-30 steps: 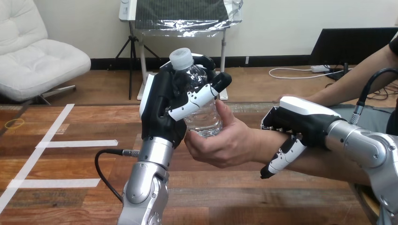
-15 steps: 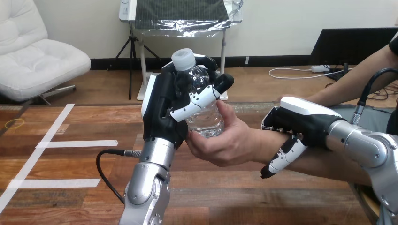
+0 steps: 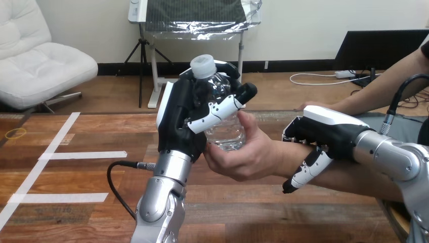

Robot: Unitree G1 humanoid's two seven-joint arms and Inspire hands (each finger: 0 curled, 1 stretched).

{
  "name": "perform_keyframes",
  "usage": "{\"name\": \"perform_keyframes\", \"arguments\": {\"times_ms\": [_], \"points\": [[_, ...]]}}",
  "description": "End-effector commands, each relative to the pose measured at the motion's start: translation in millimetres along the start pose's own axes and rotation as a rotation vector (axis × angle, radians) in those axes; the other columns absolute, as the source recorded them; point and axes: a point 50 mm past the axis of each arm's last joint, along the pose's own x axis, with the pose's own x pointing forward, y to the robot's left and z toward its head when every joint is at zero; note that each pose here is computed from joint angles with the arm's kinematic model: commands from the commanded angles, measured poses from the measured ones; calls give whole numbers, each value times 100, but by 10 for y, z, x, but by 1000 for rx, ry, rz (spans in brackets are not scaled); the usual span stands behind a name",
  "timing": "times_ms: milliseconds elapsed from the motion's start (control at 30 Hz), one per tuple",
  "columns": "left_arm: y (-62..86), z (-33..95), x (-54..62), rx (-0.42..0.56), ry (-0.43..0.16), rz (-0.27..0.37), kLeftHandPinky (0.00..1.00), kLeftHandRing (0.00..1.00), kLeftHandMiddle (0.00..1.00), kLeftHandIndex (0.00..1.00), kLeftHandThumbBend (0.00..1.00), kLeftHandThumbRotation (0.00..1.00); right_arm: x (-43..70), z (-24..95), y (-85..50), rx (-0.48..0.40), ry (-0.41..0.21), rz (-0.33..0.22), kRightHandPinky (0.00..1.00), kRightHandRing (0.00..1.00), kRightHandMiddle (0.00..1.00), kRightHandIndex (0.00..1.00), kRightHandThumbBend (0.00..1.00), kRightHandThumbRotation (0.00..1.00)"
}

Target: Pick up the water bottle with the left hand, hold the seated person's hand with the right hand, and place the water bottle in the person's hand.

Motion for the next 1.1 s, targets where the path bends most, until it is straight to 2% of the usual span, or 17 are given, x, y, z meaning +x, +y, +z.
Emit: {"name": "perform_keyframes", "arguments": {"times_ms": [0,100,200,400,467,567,600,667,700,867,1067], "points": [[-430,-10,80,-144,-29,-102,30,36,43,47,71,0,-21,142,-69,-2,-75,-21,26,33,42,52,79,18],[-419,0,64,-128,-28,-123,32,40,47,52,70,0,-35,131,-72,0,-72,-10,30,37,46,55,78,20],[-401,15,45,-97,-27,-133,38,46,55,59,70,8,-52,117,-75,7,-69,4,34,41,50,58,79,24],[-354,60,11,-9,-40,-131,48,57,64,68,73,32,-86,80,-76,11,-64,35,39,47,58,65,80,33],[-341,71,4,13,-44,-130,52,62,68,72,76,43,-96,73,-76,14,-63,41,42,51,62,68,82,39],[-316,91,-2,43,-50,-127,57,67,72,75,80,52,-115,61,-74,22,-66,52,46,55,66,71,84,46],[-295,107,-12,60,-53,-121,63,73,76,78,83,61,-132,49,-69,27,-67,55,51,60,70,74,88,53],[-263,132,-27,81,-59,-113,66,75,77,79,84,64,-156,31,-62,37,-68,61,52,62,71,75,89,55],[-251,141,-33,87,-62,-110,73,79,79,80,86,70,-163,24,-59,41,-69,63,56,66,74,78,92,60],[-213,166,-56,97,-72,-99,82,83,82,81,89,78,-187,-3,-47,52,-75,68,63,73,79,83,95,66],[-182,197,-86,94,-83,-83,84,85,84,81,91,87,-222,-34,-46,81,-73,82,68,81,86,88,99,72]]}}
